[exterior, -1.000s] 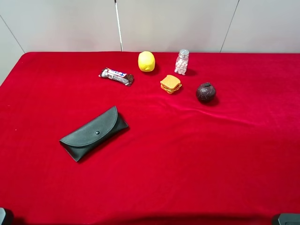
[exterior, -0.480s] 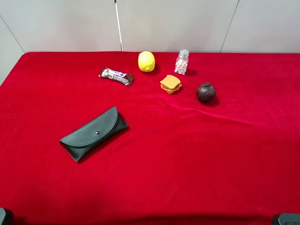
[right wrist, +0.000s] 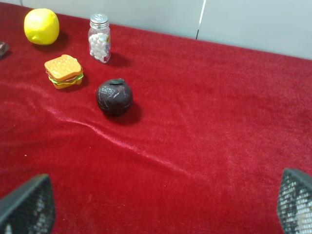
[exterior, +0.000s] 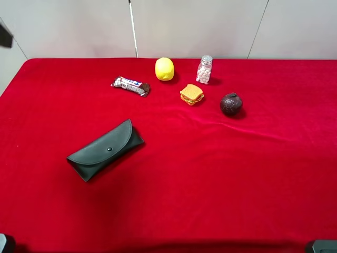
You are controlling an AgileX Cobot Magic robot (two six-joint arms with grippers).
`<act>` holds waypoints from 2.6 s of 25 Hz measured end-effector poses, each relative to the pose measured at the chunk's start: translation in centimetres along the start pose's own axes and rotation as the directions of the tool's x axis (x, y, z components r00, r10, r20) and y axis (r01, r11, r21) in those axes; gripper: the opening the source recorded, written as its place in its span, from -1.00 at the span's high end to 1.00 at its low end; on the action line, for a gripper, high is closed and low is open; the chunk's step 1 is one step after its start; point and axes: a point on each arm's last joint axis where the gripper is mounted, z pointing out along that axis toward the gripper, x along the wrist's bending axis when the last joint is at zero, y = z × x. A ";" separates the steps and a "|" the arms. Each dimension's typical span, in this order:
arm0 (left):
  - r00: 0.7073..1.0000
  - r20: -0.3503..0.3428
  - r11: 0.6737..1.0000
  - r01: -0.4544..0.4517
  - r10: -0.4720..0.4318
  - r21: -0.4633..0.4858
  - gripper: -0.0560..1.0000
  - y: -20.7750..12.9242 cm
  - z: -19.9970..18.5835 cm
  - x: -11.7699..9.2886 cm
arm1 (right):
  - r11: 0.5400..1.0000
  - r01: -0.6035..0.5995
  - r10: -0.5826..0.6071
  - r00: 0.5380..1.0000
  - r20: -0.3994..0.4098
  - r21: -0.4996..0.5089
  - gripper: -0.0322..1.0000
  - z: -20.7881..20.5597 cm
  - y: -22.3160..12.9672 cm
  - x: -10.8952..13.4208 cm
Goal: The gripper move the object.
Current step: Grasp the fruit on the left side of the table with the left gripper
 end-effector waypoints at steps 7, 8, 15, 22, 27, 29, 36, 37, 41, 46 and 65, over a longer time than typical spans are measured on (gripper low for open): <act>1.000 0.012 1.000 -0.002 0.002 -0.001 -0.91 3.4 3.8 -0.5 | 1.000 0.000 0.000 1.000 0.000 0.000 -0.41 0.0 0.0 0.0; 1.000 0.018 1.000 -0.007 0.007 -0.004 -0.91 3.8 4.2 -0.8 | 1.000 0.000 0.000 1.000 0.000 0.000 -0.41 0.0 0.0 0.0; 0.995 0.080 0.998 -0.066 0.067 -0.015 -0.91 6.2 6.9 -3.8 | 1.000 0.000 0.000 1.000 0.000 0.000 -0.41 0.0 0.0 0.0; 0.981 0.143 0.991 -0.131 0.132 -0.018 -0.91 8.4 9.8 -7.6 | 1.000 0.000 0.000 1.000 0.000 0.000 -0.41 0.0 0.0 0.0; 0.967 0.185 0.984 -0.177 0.177 -0.018 -0.91 9.3 11.7 -10.6 | 1.000 0.000 0.000 1.000 0.000 0.000 -0.41 0.0 0.0 0.0; 0.961 0.198 0.981 -0.192 0.192 -0.018 -0.91 9.6 12.6 -11.8 | 1.000 0.000 0.000 1.000 0.000 0.000 -0.41 0.0 0.0 0.0; 0.947 0.229 0.973 -0.232 0.226 0.003 -0.91 10.2 16.9 -15.1 | 1.000 0.000 0.000 1.000 0.000 0.000 -0.41 0.0 0.0 0.0; 0.945 0.233 0.971 -0.240 0.231 0.009 -0.91 10.1 17.6 -15.6 | 1.000 0.000 0.000 1.000 0.000 0.000 -0.41 0.0 0.0 0.0; 0.939 0.248 0.968 -0.251 0.238 0.021 -0.91 10.1 20.0 -17.1 | 1.000 0.000 0.000 1.000 0.000 0.000 -0.41 0.0 0.0 0.0; 0.932 0.260 0.962 -0.271 0.252 0.038 -0.91 9.6 22.7 -18.8 | 1.000 0.000 0.000 1.000 0.000 0.000 -0.41 0.0 0.0 0.0; 0.927 0.268 0.959 -0.282 0.262 0.039 -0.91 6.9 29.7 -20.7 | 1.000 0.000 0.000 1.000 0.000 0.000 -0.41 0.0 0.0 0.0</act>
